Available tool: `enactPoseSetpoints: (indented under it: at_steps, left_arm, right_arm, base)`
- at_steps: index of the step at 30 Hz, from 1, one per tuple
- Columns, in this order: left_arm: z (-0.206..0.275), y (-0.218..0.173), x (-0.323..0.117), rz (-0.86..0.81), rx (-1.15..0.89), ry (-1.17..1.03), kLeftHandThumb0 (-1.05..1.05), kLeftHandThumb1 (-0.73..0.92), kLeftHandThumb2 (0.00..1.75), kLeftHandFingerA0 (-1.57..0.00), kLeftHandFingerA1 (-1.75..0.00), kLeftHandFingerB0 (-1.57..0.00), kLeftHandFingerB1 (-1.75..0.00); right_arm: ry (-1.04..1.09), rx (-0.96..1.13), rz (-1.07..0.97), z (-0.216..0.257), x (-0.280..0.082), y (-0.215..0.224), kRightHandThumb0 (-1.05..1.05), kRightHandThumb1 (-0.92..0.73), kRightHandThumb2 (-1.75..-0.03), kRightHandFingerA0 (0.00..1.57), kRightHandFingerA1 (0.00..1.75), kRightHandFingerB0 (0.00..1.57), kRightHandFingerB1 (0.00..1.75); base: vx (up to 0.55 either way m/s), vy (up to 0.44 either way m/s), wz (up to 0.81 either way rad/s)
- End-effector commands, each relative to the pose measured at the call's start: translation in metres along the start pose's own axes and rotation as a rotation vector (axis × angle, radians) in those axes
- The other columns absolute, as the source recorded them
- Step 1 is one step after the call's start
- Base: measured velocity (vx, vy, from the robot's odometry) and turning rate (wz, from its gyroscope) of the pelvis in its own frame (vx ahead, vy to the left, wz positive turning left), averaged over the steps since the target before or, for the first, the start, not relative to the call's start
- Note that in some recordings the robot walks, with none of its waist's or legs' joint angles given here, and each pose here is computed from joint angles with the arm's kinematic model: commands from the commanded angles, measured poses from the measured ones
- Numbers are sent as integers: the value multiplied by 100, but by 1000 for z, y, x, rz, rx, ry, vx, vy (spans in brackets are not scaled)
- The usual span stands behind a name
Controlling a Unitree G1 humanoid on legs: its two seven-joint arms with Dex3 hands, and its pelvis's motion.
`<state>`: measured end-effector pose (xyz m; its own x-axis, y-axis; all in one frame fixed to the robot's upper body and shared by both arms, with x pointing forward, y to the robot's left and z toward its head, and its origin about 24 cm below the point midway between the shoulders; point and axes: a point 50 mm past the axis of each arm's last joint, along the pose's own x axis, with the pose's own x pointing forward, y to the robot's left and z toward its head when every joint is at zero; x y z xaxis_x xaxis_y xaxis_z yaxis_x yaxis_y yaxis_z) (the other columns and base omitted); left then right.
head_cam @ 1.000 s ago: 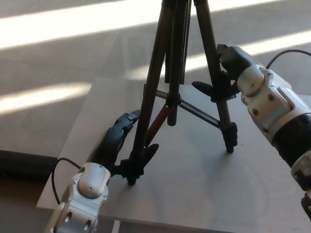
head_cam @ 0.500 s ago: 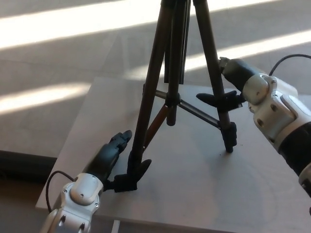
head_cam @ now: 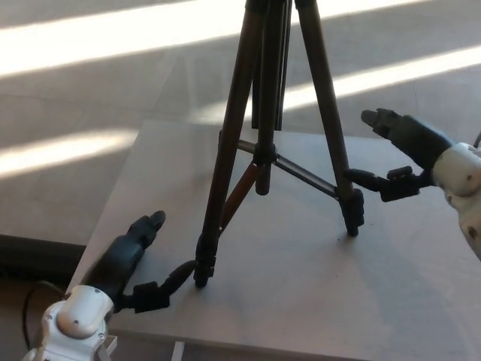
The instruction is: Use both hands of the robot to pick up the tripod lying in the middle of the desk and make it stand upright on the desk
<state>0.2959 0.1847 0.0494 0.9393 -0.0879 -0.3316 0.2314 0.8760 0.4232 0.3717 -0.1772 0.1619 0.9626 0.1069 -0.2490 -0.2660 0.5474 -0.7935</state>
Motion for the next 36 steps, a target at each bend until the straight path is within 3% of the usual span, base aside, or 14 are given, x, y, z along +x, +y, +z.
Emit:
enactPoseSetpoints:
  at_steps: [1,6,7,8,10,11,19,22,23,25,26,30,31,36]
  left_arm:
    - [-31,49,-40,70,-35,-3,-91,62,84,0,0,0,-1]
    - [-49,78,-78,146,-177,-34,-100,66,97,0,-18,0,-4]
    - [-52,85,-89,142,-209,-30,-92,76,85,0,0,0,0]
    - [-62,104,-109,231,-251,-17,-105,68,100,0,-18,0,-6]
    - [-72,120,-130,353,-363,-23,-91,58,97,0,-31,0,-16]
    - [-79,128,-144,407,-404,-25,-96,61,97,0,-30,0,-11]
    - [-121,180,-240,853,-669,-106,-83,59,76,0,-10,0,-6]
    - [-143,194,-275,1005,-711,-121,-75,75,76,0,0,0,-20]
    - [-155,200,-283,1079,-747,-123,-84,63,102,0,-38,-2,-41]
    - [-175,207,-293,1175,-829,-155,-84,74,63,0,-26,-16,-62]
    - [-188,207,-300,1260,-840,-115,-94,64,99,0,-33,-1,-41]
    - [-204,198,-304,1323,-875,-82,-96,56,86,0,-25,0,-1]
    - [-206,194,-304,1329,-864,-46,-95,57,89,0,-29,0,-6]
    - [-222,182,-307,1328,-895,53,-73,60,72,0,-13,0,-19]
  right_arm:
    - [17,148,28,-54,-61,-28,-105,-71,-63,0,0,0,0]
    - [20,278,-77,-91,-113,-57,-105,-72,-63,0,0,0,0]
    - [-1,363,-93,-101,-125,-62,-103,-63,-101,0,27,0,0]
    - [33,410,-166,-120,-152,-73,-100,-70,-62,0,0,0,0]
    - [65,461,-255,-143,-181,-82,-105,-62,-100,0,20,0,0]
    - [71,504,-301,-153,-198,-85,-89,-68,-74,0,0,0,0]
    - [342,666,-832,-228,-311,-93,-101,-63,-97,0,18,0,0]
    - [476,703,-1227,-248,-361,-100,-99,-61,-95,0,5,18,14]
    - [484,756,-1298,-254,-374,-102,-79,-56,-83,0,2,4,12]
    - [436,795,-1475,-266,-391,-98,-77,-58,-92,0,24,0,15]
    - [445,811,-1603,-275,-396,-93,-72,-53,-90,0,41,8,40]
    - [523,840,-1732,-289,-397,-79,-71,-71,-60,0,48,22,40]
    - [533,881,-1767,-295,-394,-70,-69,-54,-92,0,30,10,50]
    - [672,848,-1827,-311,-399,-48,-63,-70,-61,0,31,19,39]
  base:
    - [0,0,0]
    - [0,0,0]
    - [0,0,0]
    - [0,0,0]
    - [0,0,0]
    - [0,0,0]
    - [0,0,0]
    - [0,0,0]
    - [0,0,0]
    - [0,0,0]
    - [0,0,0]
    - [0,0,0]
    - [0,0,0]
    - [0,0,0]
